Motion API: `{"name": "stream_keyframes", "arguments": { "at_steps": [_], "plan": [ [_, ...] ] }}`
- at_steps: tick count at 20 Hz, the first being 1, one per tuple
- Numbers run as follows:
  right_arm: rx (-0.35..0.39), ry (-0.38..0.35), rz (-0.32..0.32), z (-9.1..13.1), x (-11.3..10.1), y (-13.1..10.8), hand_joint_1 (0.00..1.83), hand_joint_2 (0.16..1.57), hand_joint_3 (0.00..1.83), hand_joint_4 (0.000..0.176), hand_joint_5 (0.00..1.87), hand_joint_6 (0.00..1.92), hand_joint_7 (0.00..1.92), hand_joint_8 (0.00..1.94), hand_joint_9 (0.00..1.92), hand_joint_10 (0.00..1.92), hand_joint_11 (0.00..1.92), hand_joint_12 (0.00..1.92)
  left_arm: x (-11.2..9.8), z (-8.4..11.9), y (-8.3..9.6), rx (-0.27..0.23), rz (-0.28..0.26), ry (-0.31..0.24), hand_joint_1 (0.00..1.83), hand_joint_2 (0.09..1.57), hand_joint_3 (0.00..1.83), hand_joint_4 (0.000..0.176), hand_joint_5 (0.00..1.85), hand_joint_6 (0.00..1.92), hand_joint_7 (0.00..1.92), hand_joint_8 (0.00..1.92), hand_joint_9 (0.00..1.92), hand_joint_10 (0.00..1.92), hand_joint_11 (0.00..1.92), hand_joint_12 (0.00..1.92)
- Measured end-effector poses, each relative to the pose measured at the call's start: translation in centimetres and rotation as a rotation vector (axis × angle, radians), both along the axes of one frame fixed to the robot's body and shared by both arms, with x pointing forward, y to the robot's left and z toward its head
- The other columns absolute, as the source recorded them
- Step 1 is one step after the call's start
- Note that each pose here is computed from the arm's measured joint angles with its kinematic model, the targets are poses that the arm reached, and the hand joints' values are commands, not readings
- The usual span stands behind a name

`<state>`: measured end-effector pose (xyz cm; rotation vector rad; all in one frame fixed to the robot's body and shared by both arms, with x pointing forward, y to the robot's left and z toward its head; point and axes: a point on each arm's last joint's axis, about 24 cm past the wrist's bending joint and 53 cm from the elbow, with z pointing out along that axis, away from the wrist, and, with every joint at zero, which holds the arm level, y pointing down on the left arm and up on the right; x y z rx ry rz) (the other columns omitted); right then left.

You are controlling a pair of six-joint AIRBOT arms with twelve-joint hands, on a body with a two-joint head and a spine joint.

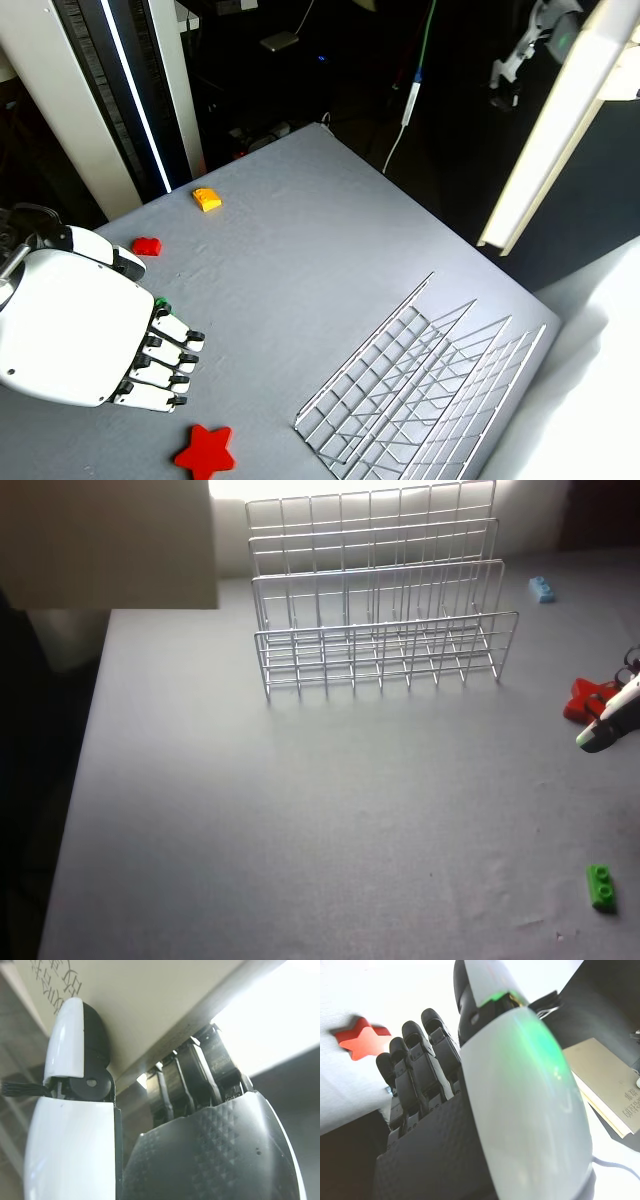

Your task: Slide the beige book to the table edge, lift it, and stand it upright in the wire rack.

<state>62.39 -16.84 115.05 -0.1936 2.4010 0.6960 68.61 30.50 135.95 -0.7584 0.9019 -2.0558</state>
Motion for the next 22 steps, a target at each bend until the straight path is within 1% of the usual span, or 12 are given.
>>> {"name": "stream_keyframes", "arguments": {
  "at_steps": [1,2,4,5,7,9,10,13,15,18,21,22],
  "plan": [
    [-0.002,0.000,-0.001,0.0,0.0,-0.1,0.30,1.19,0.00,0.000,0.30,0.00,0.32,0.01,0.30,0.01,0.00,0.78,0.1,0.6,-0.2,-0.037,-0.007,-0.015,1.48,1.20,0.00,0.000,0.74,1.28,0.65,1.30,0.75,1.28,0.72,1.60],
    [-0.002,-0.001,-0.001,0.0,0.0,-0.1,0.28,1.19,0.00,0.000,0.29,0.00,0.31,0.00,0.30,0.00,0.00,0.76,0.1,0.9,-0.5,-0.061,-0.016,-0.026,1.48,1.16,0.00,0.000,0.82,1.18,0.71,1.24,0.81,1.21,0.79,1.54],
    [-0.002,0.000,-0.001,0.0,0.0,-0.1,0.28,1.19,0.00,0.000,0.29,0.00,0.33,0.01,0.31,0.01,0.00,0.76,0.3,1.3,-2.0,-0.061,-0.046,-0.040,1.47,1.22,0.00,0.000,0.72,1.32,0.61,1.36,0.70,1.32,0.67,1.63],
    [-0.002,0.000,0.000,0.0,0.0,0.0,0.27,1.20,0.00,0.000,0.29,0.00,0.32,0.00,0.30,0.00,0.00,0.73,0.5,1.5,-3.0,-0.047,-0.066,-0.047,1.47,1.22,0.00,0.000,0.72,1.33,0.59,1.38,0.69,1.34,0.67,1.63],
    [0.005,0.001,0.001,0.0,0.0,0.1,0.28,1.20,0.00,0.000,0.28,0.00,0.29,0.00,0.28,0.00,0.00,0.72,0.6,1.6,-4.8,-0.058,-0.109,-0.053,1.47,1.22,0.00,0.000,0.68,1.34,0.60,1.36,0.70,1.35,0.68,1.65],
    [-0.004,0.000,0.001,-0.1,0.0,0.0,0.28,1.20,0.00,0.000,0.28,0.00,0.28,0.00,0.27,0.00,0.00,0.69,1.5,0.9,-5.8,-0.070,-0.119,-0.031,1.47,1.22,0.00,0.000,0.70,1.33,0.59,1.36,0.72,1.32,0.68,1.63],
    [-0.003,0.000,0.000,0.0,0.0,-0.1,0.26,1.20,0.00,0.000,0.30,0.01,0.30,0.01,0.29,0.01,0.00,0.73,1.8,0.7,-6.1,-0.077,-0.123,-0.019,1.48,1.21,0.00,0.000,0.72,1.31,0.60,1.35,0.74,1.29,0.67,1.64],
    [0.001,0.001,0.000,0.0,0.0,0.0,0.27,1.20,0.00,0.000,0.32,0.01,0.32,0.01,0.30,0.01,0.00,0.73,2.4,0.3,-7.0,-0.118,-0.136,-0.001,1.48,1.21,0.00,0.000,0.72,1.30,0.59,1.36,0.73,1.30,0.70,1.62],
    [-0.001,0.001,0.000,0.0,0.0,0.0,0.26,1.20,0.00,0.000,0.31,0.00,0.31,0.00,0.28,0.00,0.00,0.71,2.8,-0.2,-7.7,-0.147,-0.145,0.011,1.48,1.21,0.00,0.000,0.71,1.30,0.62,1.34,0.75,1.27,0.71,1.61],
    [-0.001,0.000,0.000,0.0,0.0,0.0,0.26,1.21,0.00,0.000,0.28,0.00,0.28,0.00,0.27,0.00,0.00,0.69,3.6,-1.0,-9.1,-0.171,-0.161,0.032,1.48,1.21,0.00,0.000,0.70,1.32,0.60,1.34,0.75,1.29,0.70,1.62],
    [-0.001,0.000,0.000,0.0,0.0,0.0,0.26,1.20,0.00,0.000,0.30,0.00,0.31,0.00,0.30,0.00,0.00,0.76,4.2,-1.4,-9.3,-0.215,-0.152,0.046,1.48,1.21,0.00,0.000,0.68,1.35,0.64,1.30,0.75,1.28,0.69,1.64],
    [-0.001,0.001,0.000,0.0,0.0,0.0,0.25,1.21,0.00,0.000,0.30,0.00,0.31,0.00,0.30,0.00,0.00,0.75,4.4,-1.4,-9.5,-0.218,-0.152,0.043,1.48,1.21,0.00,0.000,0.68,1.35,0.61,1.34,0.74,1.30,0.70,1.63]
  ]
}}
